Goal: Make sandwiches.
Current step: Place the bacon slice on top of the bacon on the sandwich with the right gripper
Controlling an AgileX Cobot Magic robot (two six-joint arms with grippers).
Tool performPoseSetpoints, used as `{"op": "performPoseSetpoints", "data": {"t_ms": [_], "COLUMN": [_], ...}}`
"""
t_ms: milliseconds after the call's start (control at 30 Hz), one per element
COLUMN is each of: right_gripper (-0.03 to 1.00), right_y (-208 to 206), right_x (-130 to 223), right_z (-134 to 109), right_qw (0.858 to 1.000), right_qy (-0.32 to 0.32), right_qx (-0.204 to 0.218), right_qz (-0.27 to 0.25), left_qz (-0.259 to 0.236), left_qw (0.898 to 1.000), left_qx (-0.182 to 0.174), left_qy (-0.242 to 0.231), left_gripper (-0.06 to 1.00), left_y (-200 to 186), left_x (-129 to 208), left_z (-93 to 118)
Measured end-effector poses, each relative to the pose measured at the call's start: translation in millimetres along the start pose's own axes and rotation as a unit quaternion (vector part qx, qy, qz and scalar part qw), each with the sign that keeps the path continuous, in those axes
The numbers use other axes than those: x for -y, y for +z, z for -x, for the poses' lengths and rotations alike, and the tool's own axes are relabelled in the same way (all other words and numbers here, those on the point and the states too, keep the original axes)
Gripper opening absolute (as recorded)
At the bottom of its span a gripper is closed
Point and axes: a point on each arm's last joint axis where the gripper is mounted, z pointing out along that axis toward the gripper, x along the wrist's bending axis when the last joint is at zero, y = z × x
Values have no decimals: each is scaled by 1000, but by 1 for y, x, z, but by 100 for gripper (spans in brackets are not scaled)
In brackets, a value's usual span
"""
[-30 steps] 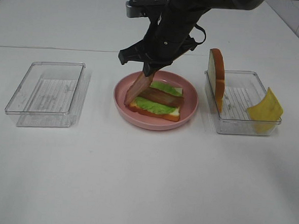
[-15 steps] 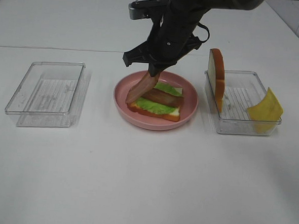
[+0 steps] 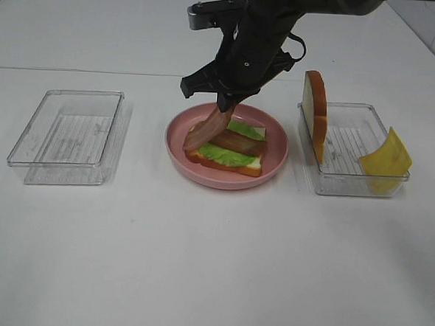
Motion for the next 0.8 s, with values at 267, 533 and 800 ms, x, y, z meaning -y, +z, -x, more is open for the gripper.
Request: {"op": "performPoseSetpoints", "data": {"t_ms": [267, 533, 800], "right_gripper": [62, 96, 98], "right_y": [0, -26, -82], "right_x": [0, -4, -8], "right_z": [0, 2, 6], "right_qw": [1000, 1000, 998], "right_qy": [2, 18, 68], "right_qx": [0, 1, 4], "right_qz": [-2, 8, 4], "left_qz": [0, 0, 0], "left_qw": [1000, 1000, 1000], "left_qx": [0, 0, 0], "left_qy": [0, 0, 0], "left_gripper": [98, 98, 98], "left_y": [0, 0, 0], "left_x": [0, 0, 0], "left_z": [0, 0, 0]}}
